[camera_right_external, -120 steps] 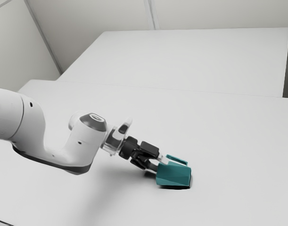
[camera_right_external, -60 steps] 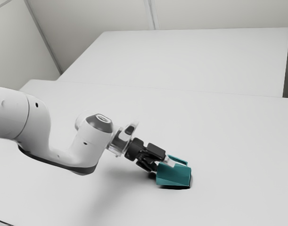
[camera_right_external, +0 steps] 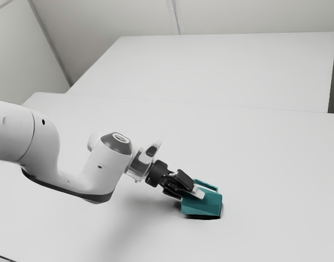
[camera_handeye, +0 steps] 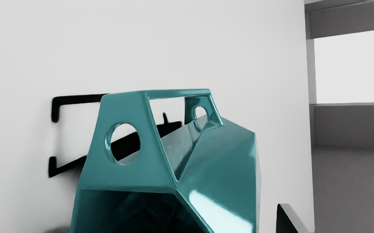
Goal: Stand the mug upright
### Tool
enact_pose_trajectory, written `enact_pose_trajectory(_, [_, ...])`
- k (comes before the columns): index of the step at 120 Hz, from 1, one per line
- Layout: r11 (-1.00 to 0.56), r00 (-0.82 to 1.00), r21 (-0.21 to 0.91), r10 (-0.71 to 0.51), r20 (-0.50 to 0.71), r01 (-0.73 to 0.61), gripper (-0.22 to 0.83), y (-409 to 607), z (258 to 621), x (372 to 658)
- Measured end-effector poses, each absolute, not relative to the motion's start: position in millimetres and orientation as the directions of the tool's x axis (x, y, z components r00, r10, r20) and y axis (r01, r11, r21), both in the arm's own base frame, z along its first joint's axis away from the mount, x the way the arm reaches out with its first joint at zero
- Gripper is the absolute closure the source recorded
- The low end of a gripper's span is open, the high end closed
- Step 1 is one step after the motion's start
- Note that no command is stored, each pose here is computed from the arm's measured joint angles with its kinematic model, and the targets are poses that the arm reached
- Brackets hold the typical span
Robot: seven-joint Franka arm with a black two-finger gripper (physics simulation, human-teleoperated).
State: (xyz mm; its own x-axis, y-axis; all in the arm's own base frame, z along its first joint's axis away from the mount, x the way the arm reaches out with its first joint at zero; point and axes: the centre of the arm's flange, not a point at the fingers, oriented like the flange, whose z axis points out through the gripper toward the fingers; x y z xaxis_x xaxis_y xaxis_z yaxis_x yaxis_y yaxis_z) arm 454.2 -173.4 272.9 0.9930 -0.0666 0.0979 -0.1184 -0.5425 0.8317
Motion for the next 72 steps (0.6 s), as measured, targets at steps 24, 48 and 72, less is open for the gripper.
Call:
enact_pose_trajectory(24, [-0.546,0.992,0.828,-0.068,0.105,-0.125,0.68,-177,275,455])
enact_pose_trajectory(48, [-0.553,0.990,0.821,-0.075,0.123,-0.144,0.74,-181,282,458])
enact_pose_trajectory(72, [-0.556,0.982,0.810,-0.075,0.175,-0.186,0.77,-180,305,463])
